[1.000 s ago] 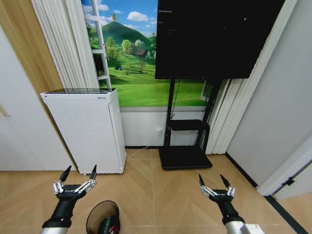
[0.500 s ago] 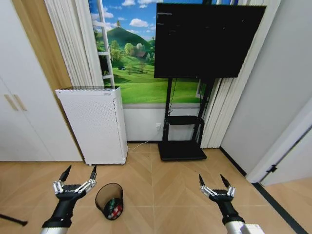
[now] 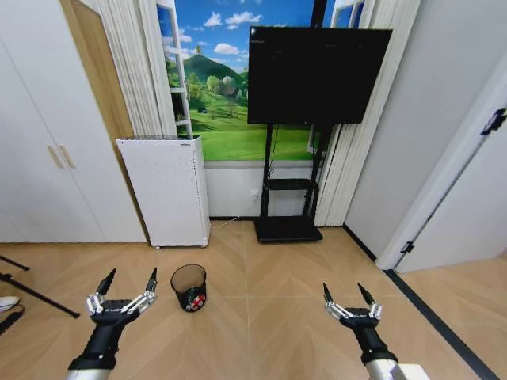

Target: Pick up the trash bin and place the garbage on the floor into it.

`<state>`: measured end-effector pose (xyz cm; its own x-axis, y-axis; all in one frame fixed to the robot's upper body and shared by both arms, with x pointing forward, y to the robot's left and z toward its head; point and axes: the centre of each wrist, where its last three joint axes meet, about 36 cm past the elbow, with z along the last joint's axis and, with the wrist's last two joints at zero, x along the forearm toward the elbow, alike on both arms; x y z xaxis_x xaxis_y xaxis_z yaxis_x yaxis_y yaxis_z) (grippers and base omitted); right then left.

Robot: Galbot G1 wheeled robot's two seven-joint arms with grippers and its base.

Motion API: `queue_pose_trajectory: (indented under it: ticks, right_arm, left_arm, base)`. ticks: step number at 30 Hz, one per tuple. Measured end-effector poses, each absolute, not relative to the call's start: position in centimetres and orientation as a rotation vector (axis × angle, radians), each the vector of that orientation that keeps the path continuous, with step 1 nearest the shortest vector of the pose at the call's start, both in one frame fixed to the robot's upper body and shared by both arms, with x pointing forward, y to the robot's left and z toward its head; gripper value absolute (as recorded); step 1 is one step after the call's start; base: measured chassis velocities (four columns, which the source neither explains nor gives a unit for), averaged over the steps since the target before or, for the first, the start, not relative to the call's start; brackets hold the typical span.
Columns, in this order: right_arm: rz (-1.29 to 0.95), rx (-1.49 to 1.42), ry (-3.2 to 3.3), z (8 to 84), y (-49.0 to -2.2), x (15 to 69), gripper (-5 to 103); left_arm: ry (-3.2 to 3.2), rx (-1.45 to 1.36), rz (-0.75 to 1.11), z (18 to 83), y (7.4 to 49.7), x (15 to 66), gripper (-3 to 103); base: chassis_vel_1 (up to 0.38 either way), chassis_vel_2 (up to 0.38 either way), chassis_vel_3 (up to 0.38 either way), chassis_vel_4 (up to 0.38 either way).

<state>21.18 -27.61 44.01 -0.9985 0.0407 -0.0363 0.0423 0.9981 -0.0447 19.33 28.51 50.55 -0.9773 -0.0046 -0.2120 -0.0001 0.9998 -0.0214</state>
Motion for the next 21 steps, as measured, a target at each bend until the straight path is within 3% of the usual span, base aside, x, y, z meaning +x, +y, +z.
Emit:
queue_pose_trajectory:
  ticks: [21]
  right_arm:
    - [-0.07,0.064,3.105,44.01,-27.61,21.18,100]
  left_arm:
    - [2.928,-0.004,-0.031,50.55,28.51,19.33,100]
  base:
    - [0.135,-0.137,-0.125,0.128]
